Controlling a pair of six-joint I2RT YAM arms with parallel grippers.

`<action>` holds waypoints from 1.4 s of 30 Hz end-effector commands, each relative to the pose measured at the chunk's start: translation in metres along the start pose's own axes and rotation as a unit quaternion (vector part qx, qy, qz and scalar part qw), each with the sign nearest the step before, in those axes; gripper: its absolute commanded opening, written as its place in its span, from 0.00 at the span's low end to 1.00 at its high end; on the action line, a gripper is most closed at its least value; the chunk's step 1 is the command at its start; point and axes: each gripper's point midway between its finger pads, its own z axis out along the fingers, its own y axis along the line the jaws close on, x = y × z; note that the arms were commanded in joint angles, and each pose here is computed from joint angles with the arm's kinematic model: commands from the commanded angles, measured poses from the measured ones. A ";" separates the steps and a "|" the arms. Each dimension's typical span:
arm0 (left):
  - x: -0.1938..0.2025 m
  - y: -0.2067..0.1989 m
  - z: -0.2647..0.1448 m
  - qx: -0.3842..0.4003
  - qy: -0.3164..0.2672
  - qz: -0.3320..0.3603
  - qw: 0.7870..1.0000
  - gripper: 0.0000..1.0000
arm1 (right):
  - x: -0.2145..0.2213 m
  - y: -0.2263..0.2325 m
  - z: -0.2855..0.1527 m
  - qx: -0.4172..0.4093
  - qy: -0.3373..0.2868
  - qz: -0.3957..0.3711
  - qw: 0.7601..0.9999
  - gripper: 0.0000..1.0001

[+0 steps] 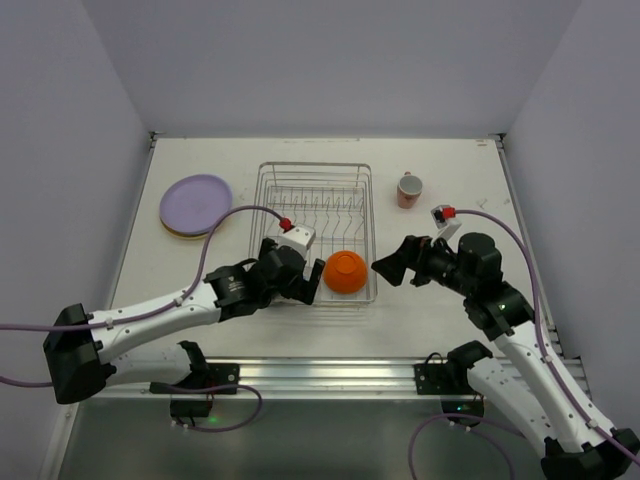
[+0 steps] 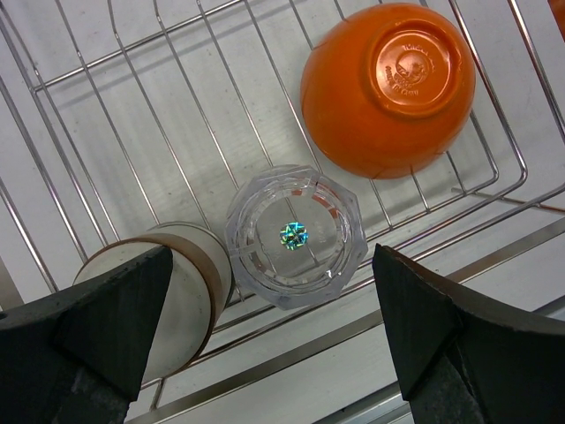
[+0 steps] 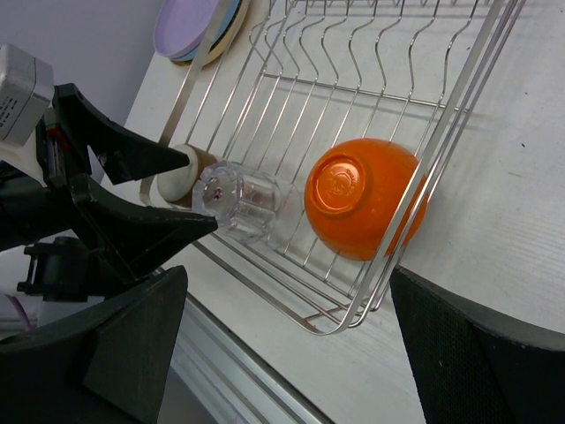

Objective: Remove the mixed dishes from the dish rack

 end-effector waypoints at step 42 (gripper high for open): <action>-0.021 -0.024 0.020 -0.013 -0.016 -0.028 0.999 0.80 | -0.002 0.010 -0.003 -0.028 -0.005 -0.020 0.999 0.99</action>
